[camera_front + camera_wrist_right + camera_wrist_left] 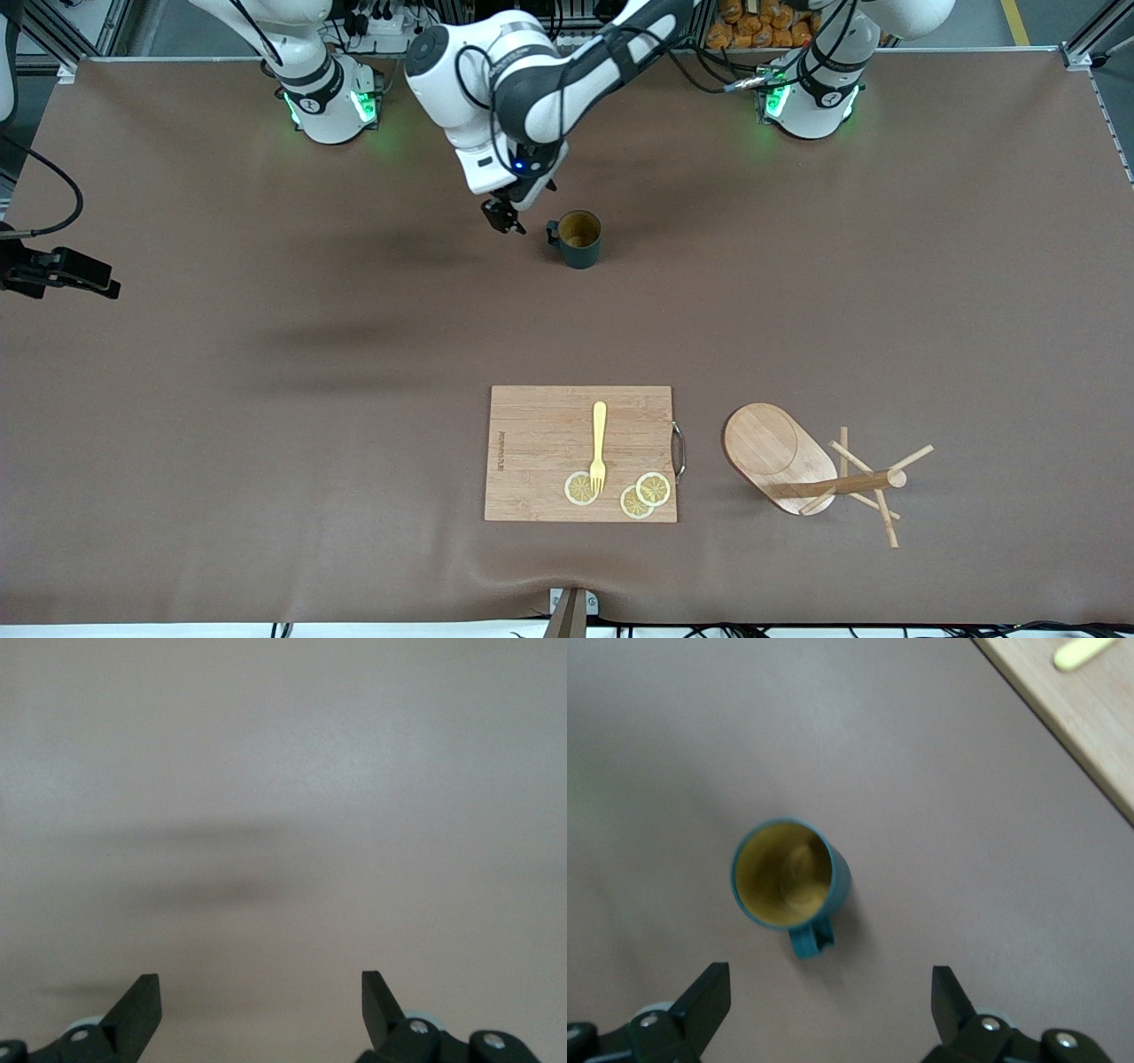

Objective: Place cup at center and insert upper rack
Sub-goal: 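Grasp the teal mug handle with the left gripper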

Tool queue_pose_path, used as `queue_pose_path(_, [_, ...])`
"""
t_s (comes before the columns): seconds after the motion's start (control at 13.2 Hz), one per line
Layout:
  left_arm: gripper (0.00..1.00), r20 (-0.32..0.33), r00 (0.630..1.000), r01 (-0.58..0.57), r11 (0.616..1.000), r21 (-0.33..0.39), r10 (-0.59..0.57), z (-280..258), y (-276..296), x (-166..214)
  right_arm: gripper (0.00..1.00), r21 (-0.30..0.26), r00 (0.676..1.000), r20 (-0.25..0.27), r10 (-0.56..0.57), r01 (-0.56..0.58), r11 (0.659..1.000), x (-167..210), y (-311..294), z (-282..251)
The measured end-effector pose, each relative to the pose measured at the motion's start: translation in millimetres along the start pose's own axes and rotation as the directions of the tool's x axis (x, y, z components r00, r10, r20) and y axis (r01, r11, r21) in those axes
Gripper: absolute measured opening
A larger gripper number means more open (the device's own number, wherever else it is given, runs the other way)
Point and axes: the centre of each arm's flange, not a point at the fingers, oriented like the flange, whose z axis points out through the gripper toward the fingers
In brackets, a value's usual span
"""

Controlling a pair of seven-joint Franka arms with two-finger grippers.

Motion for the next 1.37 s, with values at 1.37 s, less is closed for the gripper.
queue_pose_path(1.37, [1.0,-0.327,0.937,0.138,0.99,0.015,-0.125,136,-8,-78,1.0,0.005,0.995,0.061,0.078,-0.078,0.997,-1,-7,12])
